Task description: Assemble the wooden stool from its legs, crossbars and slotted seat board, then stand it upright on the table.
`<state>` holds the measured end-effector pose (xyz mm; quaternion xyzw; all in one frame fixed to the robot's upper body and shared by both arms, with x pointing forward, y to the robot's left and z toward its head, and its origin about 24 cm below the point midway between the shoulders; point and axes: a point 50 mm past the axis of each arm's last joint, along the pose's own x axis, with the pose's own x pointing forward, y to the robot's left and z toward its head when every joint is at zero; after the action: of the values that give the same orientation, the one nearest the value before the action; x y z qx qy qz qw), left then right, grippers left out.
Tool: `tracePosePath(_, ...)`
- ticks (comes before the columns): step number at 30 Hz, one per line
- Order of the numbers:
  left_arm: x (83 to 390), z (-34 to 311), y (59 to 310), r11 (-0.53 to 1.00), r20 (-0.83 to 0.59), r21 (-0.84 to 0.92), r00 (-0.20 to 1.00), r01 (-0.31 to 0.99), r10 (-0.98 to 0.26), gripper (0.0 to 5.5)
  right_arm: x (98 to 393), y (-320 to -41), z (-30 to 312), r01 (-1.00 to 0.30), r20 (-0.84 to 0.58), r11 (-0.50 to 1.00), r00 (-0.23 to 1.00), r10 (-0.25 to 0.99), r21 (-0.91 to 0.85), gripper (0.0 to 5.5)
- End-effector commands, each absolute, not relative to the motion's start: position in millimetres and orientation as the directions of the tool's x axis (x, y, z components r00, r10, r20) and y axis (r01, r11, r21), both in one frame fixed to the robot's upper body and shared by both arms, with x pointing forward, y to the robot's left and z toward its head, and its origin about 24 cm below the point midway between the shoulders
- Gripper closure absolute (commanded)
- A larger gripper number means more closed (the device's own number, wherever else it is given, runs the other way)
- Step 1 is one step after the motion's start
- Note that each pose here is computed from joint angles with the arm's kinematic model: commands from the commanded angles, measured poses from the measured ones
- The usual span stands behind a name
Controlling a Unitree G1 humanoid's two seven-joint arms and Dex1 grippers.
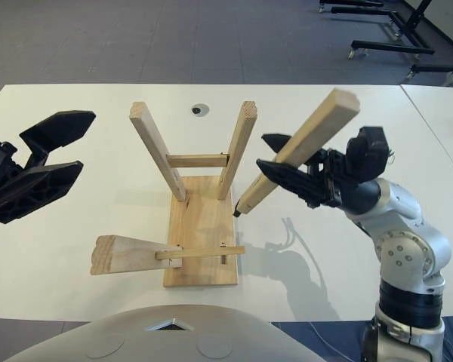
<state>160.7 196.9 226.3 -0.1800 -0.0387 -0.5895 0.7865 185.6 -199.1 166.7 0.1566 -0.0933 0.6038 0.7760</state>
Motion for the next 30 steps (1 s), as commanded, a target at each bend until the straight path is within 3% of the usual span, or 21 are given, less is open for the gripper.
tracePosePath(1, 150, 223, 196, 0.198, 0.227, -0.292, 0.269, 0.936, -0.936, 1.15, 166, -198, 146, -0.991, 0.248, 0.081, 0.106, 0.963, 0.109, 3.38)
tracePosePath(9, 127, 207, 183, 0.145, 0.176, -0.398, 0.231, 0.906, -0.957, 1.15, 167, -203, 129, -0.989, 0.239, 0.013, 0.05, 0.97, 0.151, 3.38)
tracePosePath(17, 110, 181, 161, 0.267, 0.041, -0.405, 0.309, 0.874, -0.95, 1.15, 187, -217, 138, -0.989, 0.229, -0.023, 0.01, 0.973, 0.143, 3.38)
tracePosePath(30, 125, 179, 180, 0.357, -0.003, -0.325, 0.377, 0.876, -0.926, 1.15, 184, -212, 130, -0.993, 0.272, -0.001, 0.032, 0.962, 0.121, 3.38)
